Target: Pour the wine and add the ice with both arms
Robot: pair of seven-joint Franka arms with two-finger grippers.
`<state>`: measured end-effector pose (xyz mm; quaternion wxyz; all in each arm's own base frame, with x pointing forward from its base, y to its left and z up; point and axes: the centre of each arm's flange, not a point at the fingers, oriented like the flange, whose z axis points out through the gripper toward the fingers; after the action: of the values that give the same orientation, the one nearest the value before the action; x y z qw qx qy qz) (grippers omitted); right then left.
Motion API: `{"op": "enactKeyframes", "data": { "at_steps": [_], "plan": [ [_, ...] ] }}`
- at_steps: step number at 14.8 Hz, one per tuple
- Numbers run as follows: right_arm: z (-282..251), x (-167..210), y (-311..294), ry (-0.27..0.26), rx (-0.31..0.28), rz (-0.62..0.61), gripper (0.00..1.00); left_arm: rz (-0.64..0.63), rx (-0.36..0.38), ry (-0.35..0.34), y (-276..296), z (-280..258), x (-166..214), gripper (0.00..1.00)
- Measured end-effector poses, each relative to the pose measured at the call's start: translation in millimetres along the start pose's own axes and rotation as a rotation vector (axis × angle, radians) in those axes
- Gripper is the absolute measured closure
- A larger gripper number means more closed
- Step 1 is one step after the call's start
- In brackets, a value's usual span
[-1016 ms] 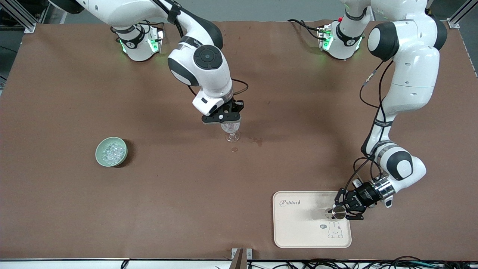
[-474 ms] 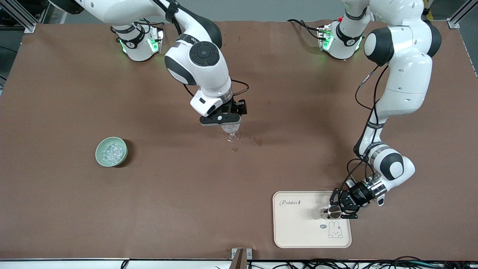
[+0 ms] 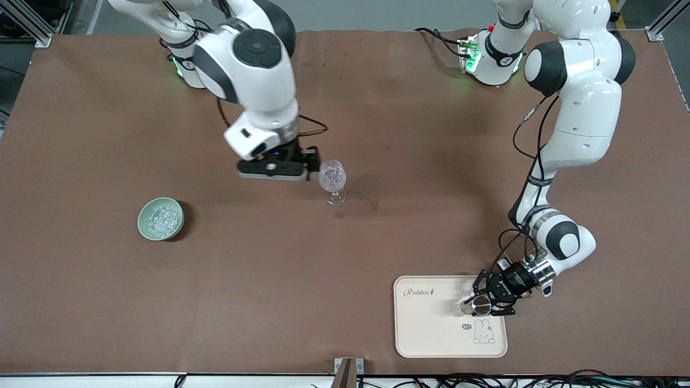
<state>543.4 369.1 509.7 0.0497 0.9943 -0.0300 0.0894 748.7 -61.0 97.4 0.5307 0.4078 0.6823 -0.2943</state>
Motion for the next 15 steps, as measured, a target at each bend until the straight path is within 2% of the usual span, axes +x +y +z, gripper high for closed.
{"op": "enactKeyframes", "data": {
  "at_steps": [1, 3, 5, 6, 9, 12, 15],
  "plan": [
    [-10.6, 10.2, 22.9, 0.007, -0.018, 0.007, 0.00, 0.011, 0.000, 0.008, -0.5, 2.6, -2.4, 0.42],
    [-31.4, 35.4, 80.8, -0.015, 0.017, 0.046, 0.00, 0.080, 0.036, 0.053, 1.2, 5.9, -14.9, 0.22],
    [-53.3, 62.1, 161.5, -0.022, 0.056, 0.082, 0.00, 0.218, 0.113, 0.155, 13.4, -5.1, -41.7, 0.04],
    [-62.0, 69.3, 200.7, -0.028, 0.052, 0.099, 0.00, 0.268, 0.148, 0.215, 21.0, -15.2, -57.2, 0.00],
    [-73.6, 74.8, 286.4, -0.054, 0.018, 0.141, 0.00, 0.390, 0.247, 0.409, 36.3, -41.2, -100.4, 0.00],
    [-69.2, 69.8, 342.8, -0.080, -0.003, 0.161, 0.00, 0.581, 0.380, 0.607, 40.7, -59.1, -137.8, 0.00],
    [-61.0, 56.3, 395.2, -0.110, -0.013, 0.184, 0.00, 0.767, 0.474, 0.772, 40.1, -68.1, -178.8, 0.00]
  ]
}}
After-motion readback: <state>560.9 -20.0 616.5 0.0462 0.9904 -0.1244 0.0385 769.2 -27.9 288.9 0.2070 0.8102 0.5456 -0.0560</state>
